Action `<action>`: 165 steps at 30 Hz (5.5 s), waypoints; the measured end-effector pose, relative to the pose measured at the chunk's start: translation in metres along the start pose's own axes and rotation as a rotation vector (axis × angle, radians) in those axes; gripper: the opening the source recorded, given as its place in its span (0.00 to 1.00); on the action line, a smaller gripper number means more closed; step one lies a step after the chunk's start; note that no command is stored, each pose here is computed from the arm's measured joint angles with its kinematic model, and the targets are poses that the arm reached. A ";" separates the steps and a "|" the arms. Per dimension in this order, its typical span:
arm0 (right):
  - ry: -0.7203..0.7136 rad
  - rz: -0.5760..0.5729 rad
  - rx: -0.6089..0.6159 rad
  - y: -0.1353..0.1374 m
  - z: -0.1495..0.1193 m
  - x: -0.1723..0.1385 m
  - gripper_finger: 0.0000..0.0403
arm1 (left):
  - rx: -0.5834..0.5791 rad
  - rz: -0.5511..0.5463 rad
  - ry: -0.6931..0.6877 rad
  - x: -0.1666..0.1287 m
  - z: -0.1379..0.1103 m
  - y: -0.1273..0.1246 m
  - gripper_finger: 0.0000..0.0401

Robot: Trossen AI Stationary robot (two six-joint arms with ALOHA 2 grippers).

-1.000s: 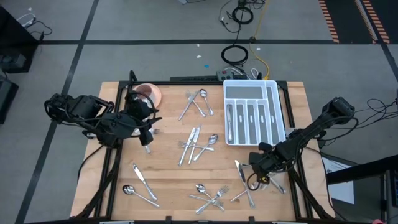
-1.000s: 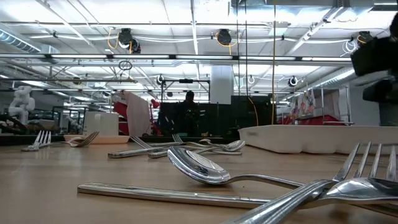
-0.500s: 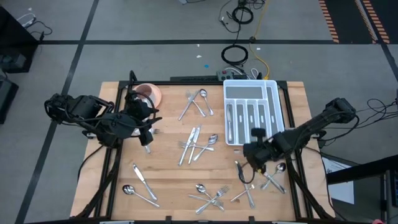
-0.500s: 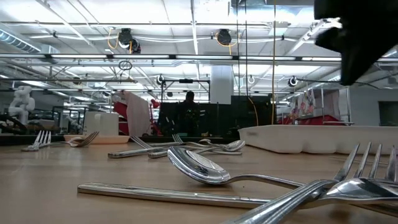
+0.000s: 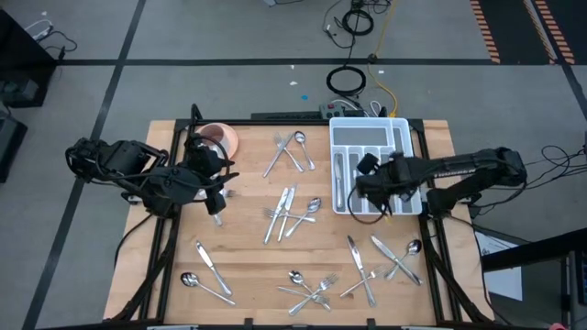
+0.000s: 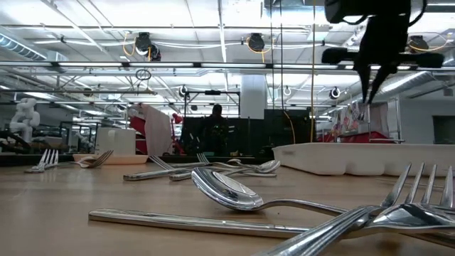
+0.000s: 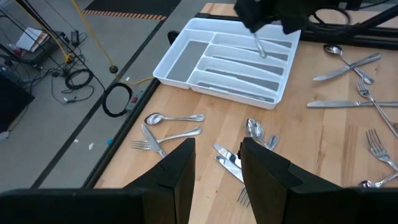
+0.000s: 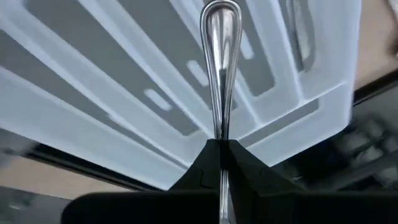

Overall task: Sort silverware
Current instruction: Put the silver spoon into the white cutlery tray, then put the silver fork into the white cutlery tray

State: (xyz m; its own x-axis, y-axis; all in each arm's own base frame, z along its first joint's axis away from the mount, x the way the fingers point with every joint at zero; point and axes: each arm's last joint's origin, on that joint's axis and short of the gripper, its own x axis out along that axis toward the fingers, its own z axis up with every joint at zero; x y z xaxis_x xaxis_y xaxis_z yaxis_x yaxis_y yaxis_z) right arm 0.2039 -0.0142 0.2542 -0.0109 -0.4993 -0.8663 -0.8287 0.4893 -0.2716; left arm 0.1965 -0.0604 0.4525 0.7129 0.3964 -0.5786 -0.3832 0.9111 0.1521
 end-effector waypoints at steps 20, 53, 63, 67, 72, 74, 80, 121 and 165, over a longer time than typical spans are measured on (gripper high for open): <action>-0.105 0.040 -0.342 -0.034 0.026 0.074 0.00 | -0.002 0.021 -0.010 0.000 0.000 0.001 0.33; -0.165 -0.059 -0.305 -0.045 0.017 0.053 0.00 | 0.024 0.082 -0.007 0.000 -0.002 0.004 0.33; -0.097 0.112 -0.318 -0.007 -0.027 0.044 0.00 | 0.027 0.089 -0.006 0.000 -0.002 0.004 0.33; -0.116 0.133 -0.359 0.002 -0.022 0.057 0.00 | 0.027 0.110 -0.016 0.000 -0.002 0.005 0.33; -0.144 0.060 -0.356 0.004 -0.011 0.068 0.00 | 0.027 0.115 -0.018 0.000 -0.002 0.005 0.33; -0.167 0.052 -0.366 0.003 -0.008 0.070 0.00 | 0.027 0.119 -0.020 0.000 -0.002 0.005 0.33; -0.217 0.113 -0.409 0.009 -0.001 0.082 0.00 | 0.027 0.130 -0.025 0.000 -0.002 0.005 0.33; -0.179 -0.082 0.057 -0.014 -0.010 0.068 0.21 | 0.060 0.151 -0.007 0.000 -0.004 0.007 0.33; -0.597 0.360 0.773 0.007 0.186 -0.048 0.46 | -0.108 -0.272 -0.013 0.010 -0.004 -0.029 0.33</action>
State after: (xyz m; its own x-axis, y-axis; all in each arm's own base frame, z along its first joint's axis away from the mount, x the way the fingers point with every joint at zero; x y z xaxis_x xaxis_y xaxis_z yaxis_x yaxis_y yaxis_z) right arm 0.3026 0.1468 0.2159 0.2666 0.0986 -0.9588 -0.2443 0.9692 0.0317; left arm 0.2120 -0.0836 0.4392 0.8053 0.1408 -0.5759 -0.2361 0.9672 -0.0938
